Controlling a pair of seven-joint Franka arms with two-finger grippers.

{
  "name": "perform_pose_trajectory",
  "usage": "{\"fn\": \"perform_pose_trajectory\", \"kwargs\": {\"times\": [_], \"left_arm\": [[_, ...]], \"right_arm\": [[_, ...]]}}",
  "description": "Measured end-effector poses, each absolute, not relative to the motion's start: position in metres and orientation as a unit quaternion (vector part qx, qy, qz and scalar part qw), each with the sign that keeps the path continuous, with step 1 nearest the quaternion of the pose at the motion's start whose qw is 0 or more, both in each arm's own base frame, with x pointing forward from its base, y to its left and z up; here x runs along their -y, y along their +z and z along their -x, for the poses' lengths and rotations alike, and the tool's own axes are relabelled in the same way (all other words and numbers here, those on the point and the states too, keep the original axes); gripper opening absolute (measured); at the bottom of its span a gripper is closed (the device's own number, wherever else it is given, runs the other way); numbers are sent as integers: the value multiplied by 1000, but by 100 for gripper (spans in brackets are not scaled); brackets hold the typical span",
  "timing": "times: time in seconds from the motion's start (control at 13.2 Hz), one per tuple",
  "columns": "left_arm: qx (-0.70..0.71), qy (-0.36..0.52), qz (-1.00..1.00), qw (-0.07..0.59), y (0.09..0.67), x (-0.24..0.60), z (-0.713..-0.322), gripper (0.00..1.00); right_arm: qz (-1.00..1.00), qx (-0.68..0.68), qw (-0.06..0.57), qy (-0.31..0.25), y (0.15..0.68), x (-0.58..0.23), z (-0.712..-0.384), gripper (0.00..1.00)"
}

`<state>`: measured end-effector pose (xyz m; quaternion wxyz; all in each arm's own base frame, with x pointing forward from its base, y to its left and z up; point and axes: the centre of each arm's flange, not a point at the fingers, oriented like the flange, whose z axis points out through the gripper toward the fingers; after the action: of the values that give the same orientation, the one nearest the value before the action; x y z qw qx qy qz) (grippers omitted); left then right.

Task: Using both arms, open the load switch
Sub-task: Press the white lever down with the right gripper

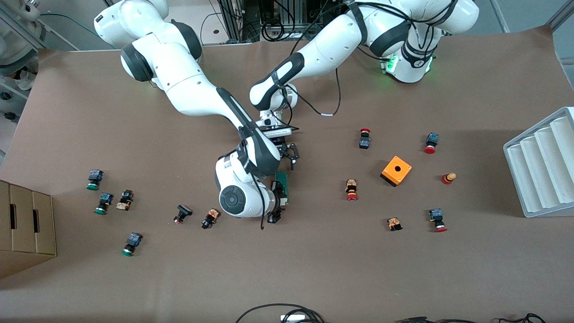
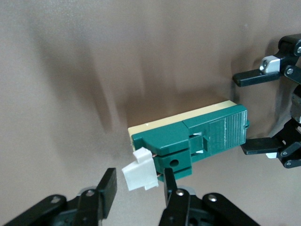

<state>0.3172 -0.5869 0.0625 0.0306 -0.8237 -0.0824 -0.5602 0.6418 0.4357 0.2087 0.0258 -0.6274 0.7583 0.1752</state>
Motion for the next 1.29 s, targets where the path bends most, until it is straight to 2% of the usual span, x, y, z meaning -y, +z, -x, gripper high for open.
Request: {"fn": "perform_pose_trajectory", "kwargs": {"times": [0.15,0.53,0.76,1.29], "left_arm": [[82,-560,824,31,63,587,-317,100],[82,-560,824,31,62,587,-317,100],[82,-561,823,31,62,587,-317,100],[82,-562,823,31,62,587,-317,100]], "right_arm": [[626,-759,25,176,209,-436,-642,42],[625,-761,25,176,209,-438,-640,38],[625,-760,27,175,212,-438,-641,29],[625,-760,27,176,214,-438,-641,28]]}}
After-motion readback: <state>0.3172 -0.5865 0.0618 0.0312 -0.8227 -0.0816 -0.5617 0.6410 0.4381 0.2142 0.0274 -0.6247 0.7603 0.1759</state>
